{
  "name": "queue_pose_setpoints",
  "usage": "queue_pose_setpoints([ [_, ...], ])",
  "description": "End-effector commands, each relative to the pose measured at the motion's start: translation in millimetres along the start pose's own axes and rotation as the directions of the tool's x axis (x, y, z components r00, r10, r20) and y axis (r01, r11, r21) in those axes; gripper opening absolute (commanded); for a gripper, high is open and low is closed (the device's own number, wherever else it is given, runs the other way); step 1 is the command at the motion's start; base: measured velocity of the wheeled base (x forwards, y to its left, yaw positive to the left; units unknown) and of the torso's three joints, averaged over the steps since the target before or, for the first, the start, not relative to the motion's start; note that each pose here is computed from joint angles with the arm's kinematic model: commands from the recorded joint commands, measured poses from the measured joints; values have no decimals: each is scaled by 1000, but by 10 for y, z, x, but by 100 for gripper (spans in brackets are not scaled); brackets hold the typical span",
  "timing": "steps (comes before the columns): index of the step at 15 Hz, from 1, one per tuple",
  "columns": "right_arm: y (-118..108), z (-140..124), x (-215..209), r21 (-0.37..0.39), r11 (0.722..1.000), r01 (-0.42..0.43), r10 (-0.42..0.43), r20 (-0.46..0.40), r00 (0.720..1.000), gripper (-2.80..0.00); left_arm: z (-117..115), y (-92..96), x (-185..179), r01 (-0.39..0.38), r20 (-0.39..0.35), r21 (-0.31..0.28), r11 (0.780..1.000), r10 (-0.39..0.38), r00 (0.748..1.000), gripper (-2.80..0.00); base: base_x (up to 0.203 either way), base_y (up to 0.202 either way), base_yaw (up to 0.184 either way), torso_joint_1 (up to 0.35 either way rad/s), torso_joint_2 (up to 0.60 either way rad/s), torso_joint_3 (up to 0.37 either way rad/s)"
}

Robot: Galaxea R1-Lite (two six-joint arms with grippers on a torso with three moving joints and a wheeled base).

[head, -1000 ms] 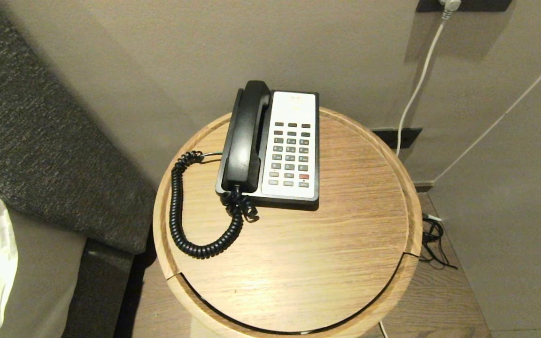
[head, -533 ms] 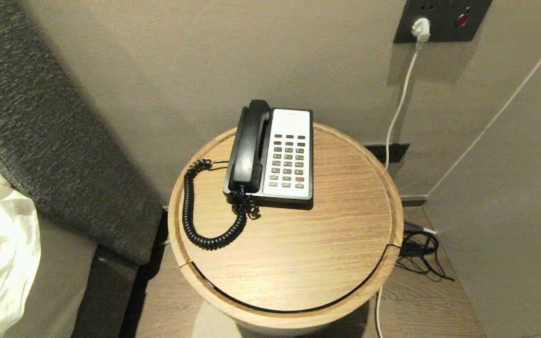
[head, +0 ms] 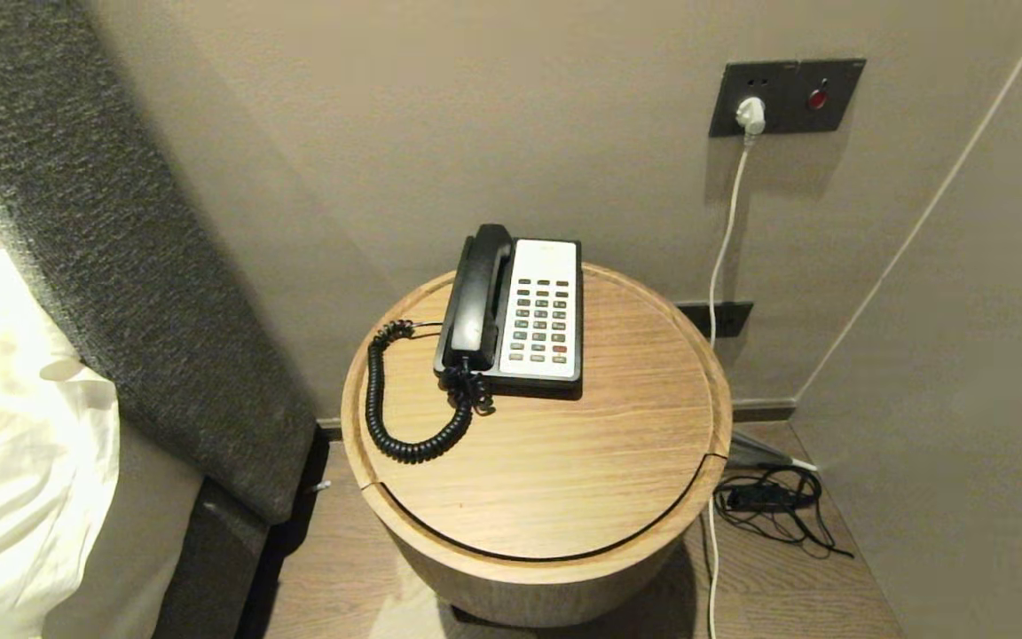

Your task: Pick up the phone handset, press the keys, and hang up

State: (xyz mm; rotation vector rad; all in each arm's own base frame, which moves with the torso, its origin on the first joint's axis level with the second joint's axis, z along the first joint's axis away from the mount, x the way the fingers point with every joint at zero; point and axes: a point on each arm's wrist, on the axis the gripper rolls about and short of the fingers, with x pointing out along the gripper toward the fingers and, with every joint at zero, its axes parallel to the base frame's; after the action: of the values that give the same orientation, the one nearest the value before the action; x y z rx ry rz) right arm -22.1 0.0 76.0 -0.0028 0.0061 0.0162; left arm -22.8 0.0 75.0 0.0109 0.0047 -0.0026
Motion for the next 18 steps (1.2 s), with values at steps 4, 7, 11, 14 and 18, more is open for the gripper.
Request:
queue_pose_setpoints([
  [4,0,1,1,-1,1000,-1,1,-1,1000,-280,0,0,1,-1,-1,0,1000,1,1000,-280,0,0,0,1,3,203],
  [7,0,1,1,0,1000,-1,1,-1,1000,-280,0,0,1,-1,-1,0,1000,1,1000,-280,0,0,0,3,3,202],
  [11,0,1,1,0,1000,-1,1,-1,1000,-280,2,0,1,1,0,8,1000,-1,1000,-280,0,0,0,1,5,200],
  [14,0,1,1,0,1000,-1,1,-1,1000,-280,2,0,1,1,0,3,1000,-1,1000,-280,0,0,0,4,1,115],
  [18,0,1,1,0,1000,-1,1,-1,1000,-280,2,0,1,1,0,8,1000,-1,1000,-280,0,0,0,1,1,18],
])
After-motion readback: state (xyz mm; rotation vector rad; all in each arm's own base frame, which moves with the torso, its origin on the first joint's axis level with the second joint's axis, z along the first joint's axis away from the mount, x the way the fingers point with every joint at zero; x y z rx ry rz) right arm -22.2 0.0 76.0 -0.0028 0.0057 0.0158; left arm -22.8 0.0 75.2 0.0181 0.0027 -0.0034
